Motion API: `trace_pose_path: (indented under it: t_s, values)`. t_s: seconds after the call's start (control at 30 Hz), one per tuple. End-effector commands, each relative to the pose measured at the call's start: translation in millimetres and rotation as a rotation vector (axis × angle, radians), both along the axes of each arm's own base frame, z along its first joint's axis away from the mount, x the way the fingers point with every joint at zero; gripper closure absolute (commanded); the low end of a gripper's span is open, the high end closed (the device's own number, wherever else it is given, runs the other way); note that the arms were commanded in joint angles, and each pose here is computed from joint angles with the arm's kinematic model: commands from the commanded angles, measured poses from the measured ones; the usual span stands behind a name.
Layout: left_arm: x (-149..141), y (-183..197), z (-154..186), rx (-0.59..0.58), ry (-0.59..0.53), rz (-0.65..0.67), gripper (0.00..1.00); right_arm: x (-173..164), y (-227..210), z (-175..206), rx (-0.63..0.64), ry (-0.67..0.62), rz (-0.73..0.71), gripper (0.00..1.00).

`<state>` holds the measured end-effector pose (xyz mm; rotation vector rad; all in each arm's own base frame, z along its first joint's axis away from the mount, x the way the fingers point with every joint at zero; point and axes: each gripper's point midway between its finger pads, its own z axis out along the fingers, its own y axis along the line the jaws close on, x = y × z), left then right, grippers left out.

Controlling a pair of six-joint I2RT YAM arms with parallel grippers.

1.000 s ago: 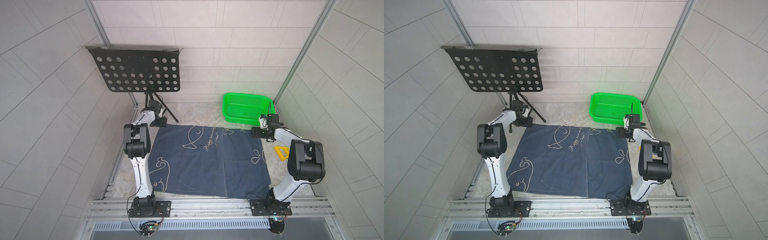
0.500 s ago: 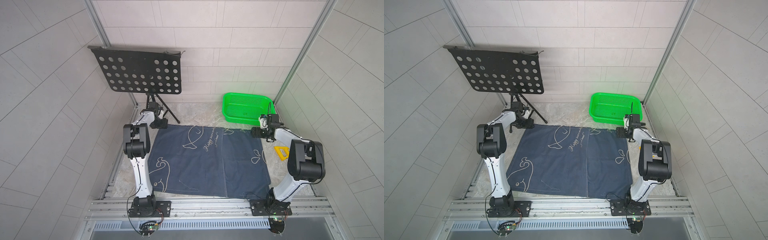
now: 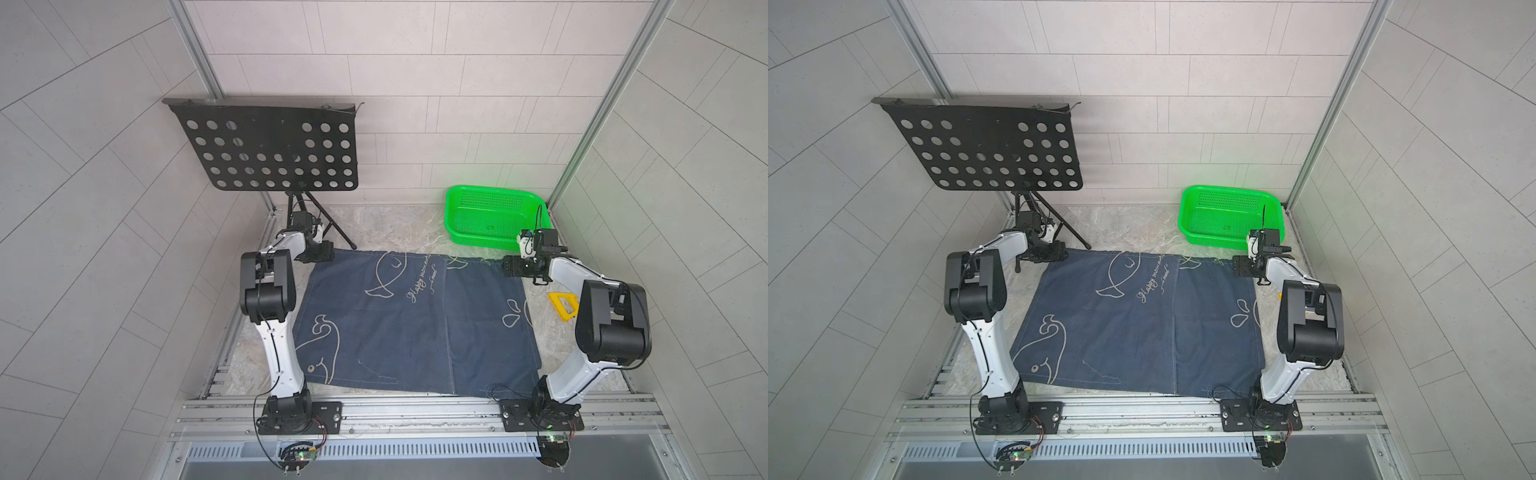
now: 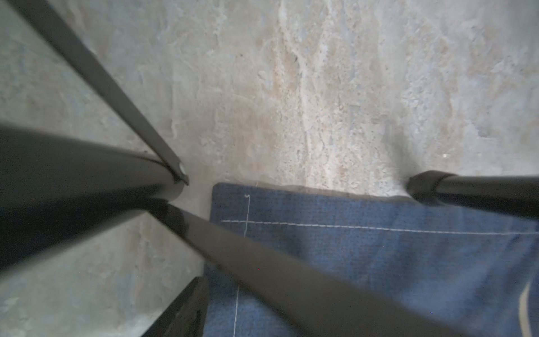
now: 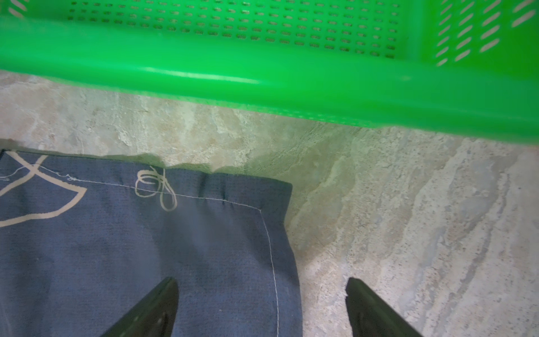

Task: Roll up the pillowcase
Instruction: Fold the pillowcase at the center of the board.

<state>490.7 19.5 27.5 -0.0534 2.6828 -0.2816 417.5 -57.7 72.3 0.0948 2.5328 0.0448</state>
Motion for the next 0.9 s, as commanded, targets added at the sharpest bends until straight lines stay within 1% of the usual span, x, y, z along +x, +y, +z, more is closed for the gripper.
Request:
trace_pose_path:
  t_s: [0.0, 0.07, 0.2, 0.37, 0.47, 0.57, 0.67, 0.77, 0.87]
  values:
    - [-8.9, 3.1, 6.1, -0.100, 0.016, 0.065, 0.33, -1.0, -3.2, 11.5, -0.021, -0.027, -0.003, 0.07]
    - [-5.6, -0.1, 9.2, -0.107, 0.019, 0.041, 0.32, -0.8, -2.5, 11.8, -0.018, -0.029, -0.001, 0.07]
    - [-1.0, -2.3, 21.0, -0.125, -0.021, 0.016, 0.30, -2.3, -2.5, 12.5, -0.021, -0.031, -0.002, 0.07]
    - [5.1, 4.6, 38.8, -0.106, -0.080, 0.026, 0.29, -1.9, -1.7, 12.2, -0.015, -0.032, -0.001, 0.07]
    - [5.5, 6.2, 43.4, -0.097, -0.088, 0.029, 0.29, -1.4, -1.9, 11.9, -0.015, -0.031, -0.001, 0.07]
    - [3.3, 6.8, 44.1, -0.089, -0.088, 0.033, 0.29, -1.1, -2.0, 11.7, -0.015, -0.031, -0.001, 0.07]
    - [0.8, 12.7, 49.5, -0.057, -0.103, 0.048, 0.29, -1.0, -1.3, 10.1, -0.013, -0.028, 0.001, 0.07]
    - [-6.6, 14.7, 45.2, -0.049, -0.073, 0.057, 0.30, -1.1, -0.5, 7.6, -0.008, -0.022, 0.003, 0.08]
    - [-15.1, 15.9, 40.7, -0.043, -0.072, 0.075, 0.32, -1.2, -1.1, 6.3, -0.010, -0.019, 0.003, 0.08]
